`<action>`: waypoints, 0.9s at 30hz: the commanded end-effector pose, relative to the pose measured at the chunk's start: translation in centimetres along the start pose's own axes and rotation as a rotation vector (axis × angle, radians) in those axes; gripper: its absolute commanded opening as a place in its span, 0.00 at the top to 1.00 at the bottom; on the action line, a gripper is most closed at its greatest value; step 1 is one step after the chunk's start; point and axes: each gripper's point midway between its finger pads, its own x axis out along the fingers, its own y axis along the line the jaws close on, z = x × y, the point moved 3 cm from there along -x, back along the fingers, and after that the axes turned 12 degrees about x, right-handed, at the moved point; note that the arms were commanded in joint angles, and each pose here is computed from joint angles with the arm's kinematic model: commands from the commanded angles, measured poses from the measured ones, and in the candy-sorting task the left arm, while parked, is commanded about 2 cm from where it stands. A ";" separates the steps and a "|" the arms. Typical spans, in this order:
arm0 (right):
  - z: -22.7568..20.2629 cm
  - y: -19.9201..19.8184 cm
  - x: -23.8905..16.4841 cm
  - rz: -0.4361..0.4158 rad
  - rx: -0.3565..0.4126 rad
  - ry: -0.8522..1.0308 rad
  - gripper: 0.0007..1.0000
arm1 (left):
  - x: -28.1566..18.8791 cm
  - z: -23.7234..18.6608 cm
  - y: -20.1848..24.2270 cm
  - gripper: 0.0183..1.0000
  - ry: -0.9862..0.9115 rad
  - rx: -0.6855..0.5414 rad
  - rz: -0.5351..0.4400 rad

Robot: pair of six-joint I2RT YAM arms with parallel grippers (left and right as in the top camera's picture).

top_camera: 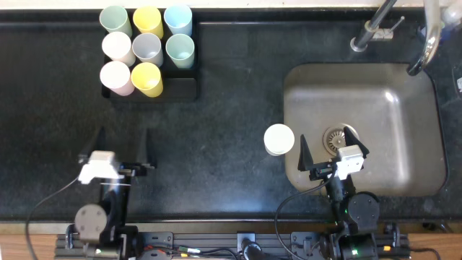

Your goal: Store Cups

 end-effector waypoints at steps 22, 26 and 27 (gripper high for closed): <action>-0.4 -0.2 0.0 -0.006 0.004 0.001 0.00 | -0.5 -4.6 -1.0 0.00 0.207 0.003 -0.054; -0.4 -0.2 0.0 -0.006 0.004 0.001 0.00 | -0.5 -4.6 -1.0 0.00 0.207 0.003 -0.054; -0.4 -0.2 0.0 -0.006 0.004 0.001 0.01 | -0.5 -4.6 -1.0 0.00 0.207 0.003 -0.054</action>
